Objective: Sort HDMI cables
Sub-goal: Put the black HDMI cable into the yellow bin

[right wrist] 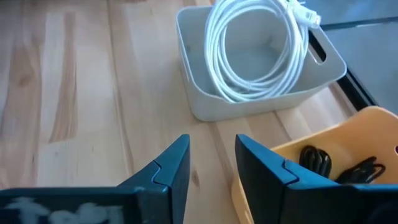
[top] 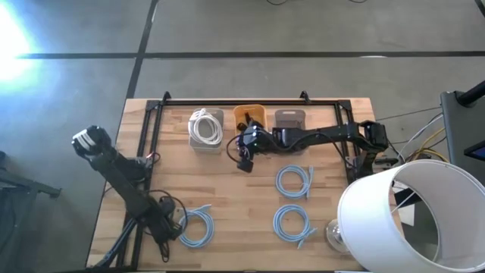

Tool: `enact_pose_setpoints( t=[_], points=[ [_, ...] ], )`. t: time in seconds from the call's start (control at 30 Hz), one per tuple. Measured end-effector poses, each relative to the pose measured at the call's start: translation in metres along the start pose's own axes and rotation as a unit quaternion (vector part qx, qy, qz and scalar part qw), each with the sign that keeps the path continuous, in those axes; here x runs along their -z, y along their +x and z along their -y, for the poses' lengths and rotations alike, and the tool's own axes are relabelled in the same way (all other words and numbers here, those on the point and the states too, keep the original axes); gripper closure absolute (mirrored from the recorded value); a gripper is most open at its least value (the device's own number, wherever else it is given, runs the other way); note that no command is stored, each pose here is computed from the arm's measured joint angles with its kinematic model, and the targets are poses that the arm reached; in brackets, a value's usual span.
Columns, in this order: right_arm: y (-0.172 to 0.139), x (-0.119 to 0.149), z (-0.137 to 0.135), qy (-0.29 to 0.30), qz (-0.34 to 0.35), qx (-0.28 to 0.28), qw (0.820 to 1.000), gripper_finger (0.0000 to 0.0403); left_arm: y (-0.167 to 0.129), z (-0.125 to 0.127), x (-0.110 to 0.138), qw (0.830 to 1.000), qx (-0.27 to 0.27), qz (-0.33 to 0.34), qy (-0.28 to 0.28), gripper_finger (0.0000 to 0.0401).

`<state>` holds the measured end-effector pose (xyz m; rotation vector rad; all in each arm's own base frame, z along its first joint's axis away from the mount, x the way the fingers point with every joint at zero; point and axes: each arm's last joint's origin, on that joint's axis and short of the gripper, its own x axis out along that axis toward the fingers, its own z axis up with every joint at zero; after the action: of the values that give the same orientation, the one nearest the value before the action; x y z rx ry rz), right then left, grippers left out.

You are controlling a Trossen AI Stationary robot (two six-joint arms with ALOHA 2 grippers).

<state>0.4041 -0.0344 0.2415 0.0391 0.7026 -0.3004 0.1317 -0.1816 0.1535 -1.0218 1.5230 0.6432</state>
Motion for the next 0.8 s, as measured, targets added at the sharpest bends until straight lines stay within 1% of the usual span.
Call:
enact_pose_setpoints(
  t=[0.1, 0.2, 0.37, 0.47, 0.53, 0.67, 0.8],
  points=[
    [0.000, -0.001, 0.000, 0.001, 0.006, 0.000, 1.000, 0.0282, 0.006, 0.003, 0.001, 0.999, -0.002, -0.002, 0.039, 0.0287],
    [0.000, -0.001, 0.000, 0.002, 0.006, 0.000, 1.000, 0.0280, 0.009, 0.006, 0.002, 0.999, -0.005, -0.001, 0.046, 0.0304],
    [0.000, -0.001, 0.000, 0.003, 0.006, -0.001, 1.000, 0.0283, 0.005, 0.005, 0.002, 0.998, 0.000, -0.002, 0.061, 0.0355],
    [0.000, -0.001, -0.001, 0.003, 0.005, -0.003, 1.000, 0.0287, 0.001, 0.003, 0.000, 0.998, 0.002, 0.013, 0.064, 0.0389],
    [0.000, -0.001, -0.002, 0.002, 0.005, -0.005, 1.000, 0.0289, -0.002, 0.001, -0.001, 0.997, 0.007, 0.030, 0.071, 0.0391],
    [0.000, 0.000, -0.004, 0.015, 0.005, -0.008, 1.000, 0.0288, -0.013, 0.001, -0.004, 0.991, 0.043, 0.070, 0.102, 0.0387],
    [0.000, -0.003, -0.005, 0.005, 0.019, -0.010, 1.000, 0.0287, -0.025, -0.001, -0.009, 0.987, 0.066, 0.090, 0.114, 0.0393]
  ],
)
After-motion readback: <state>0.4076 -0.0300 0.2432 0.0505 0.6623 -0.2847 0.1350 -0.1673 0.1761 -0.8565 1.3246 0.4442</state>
